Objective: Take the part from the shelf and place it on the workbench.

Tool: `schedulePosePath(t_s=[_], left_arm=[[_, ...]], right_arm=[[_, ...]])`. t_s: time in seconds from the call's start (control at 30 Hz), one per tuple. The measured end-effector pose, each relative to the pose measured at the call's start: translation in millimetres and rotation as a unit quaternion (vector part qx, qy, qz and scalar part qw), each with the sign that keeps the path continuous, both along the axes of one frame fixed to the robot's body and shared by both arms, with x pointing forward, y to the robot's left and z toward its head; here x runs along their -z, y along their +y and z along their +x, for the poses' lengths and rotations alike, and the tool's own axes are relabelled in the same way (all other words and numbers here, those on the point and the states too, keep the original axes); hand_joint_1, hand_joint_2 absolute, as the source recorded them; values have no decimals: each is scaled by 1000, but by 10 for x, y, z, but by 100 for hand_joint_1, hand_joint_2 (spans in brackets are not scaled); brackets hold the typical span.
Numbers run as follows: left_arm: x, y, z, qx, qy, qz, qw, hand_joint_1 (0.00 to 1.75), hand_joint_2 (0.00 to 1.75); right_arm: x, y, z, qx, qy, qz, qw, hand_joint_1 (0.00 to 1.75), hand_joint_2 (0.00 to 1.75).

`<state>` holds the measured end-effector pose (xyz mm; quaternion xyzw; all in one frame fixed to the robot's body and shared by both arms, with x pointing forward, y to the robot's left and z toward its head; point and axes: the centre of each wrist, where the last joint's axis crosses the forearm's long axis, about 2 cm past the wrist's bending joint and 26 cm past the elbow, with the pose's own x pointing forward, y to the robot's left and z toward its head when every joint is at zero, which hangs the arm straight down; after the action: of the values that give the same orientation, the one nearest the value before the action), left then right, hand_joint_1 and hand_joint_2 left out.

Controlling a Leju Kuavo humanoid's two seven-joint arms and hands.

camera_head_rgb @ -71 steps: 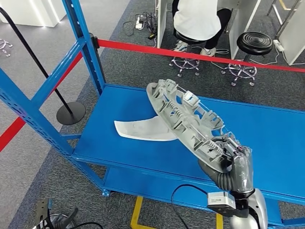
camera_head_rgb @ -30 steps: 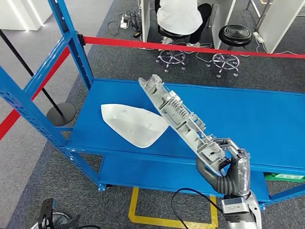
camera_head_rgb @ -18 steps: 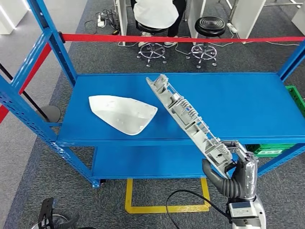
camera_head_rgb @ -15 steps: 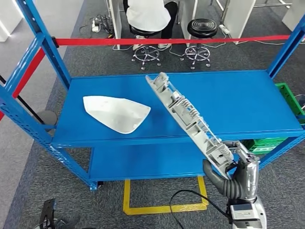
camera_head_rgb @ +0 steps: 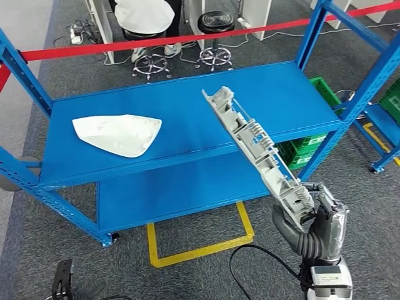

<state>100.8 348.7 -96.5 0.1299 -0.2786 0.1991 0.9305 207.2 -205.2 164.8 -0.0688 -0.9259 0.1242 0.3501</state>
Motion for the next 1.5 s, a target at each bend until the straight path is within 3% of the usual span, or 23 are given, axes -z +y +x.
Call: schedulePosePath(t_s=[0.3, 0.7, 1.5], left_arm=[[12, -17, -44, 1, 5, -3, 1000, 0, 175], [10, -15, -35, 12, 9, -5, 1000, 0, 175], [7, -17, -20, 17, 10, -9, 1000, 0, 175]], right_arm=[[-16, -68, -1, 19, -6, 3, 1000, 175, 175], [-242, -130, 42, 59, -68, 1, 996, 175, 175], [-272, -153, 41, 69, -66, 13, 995, 175, 175]])
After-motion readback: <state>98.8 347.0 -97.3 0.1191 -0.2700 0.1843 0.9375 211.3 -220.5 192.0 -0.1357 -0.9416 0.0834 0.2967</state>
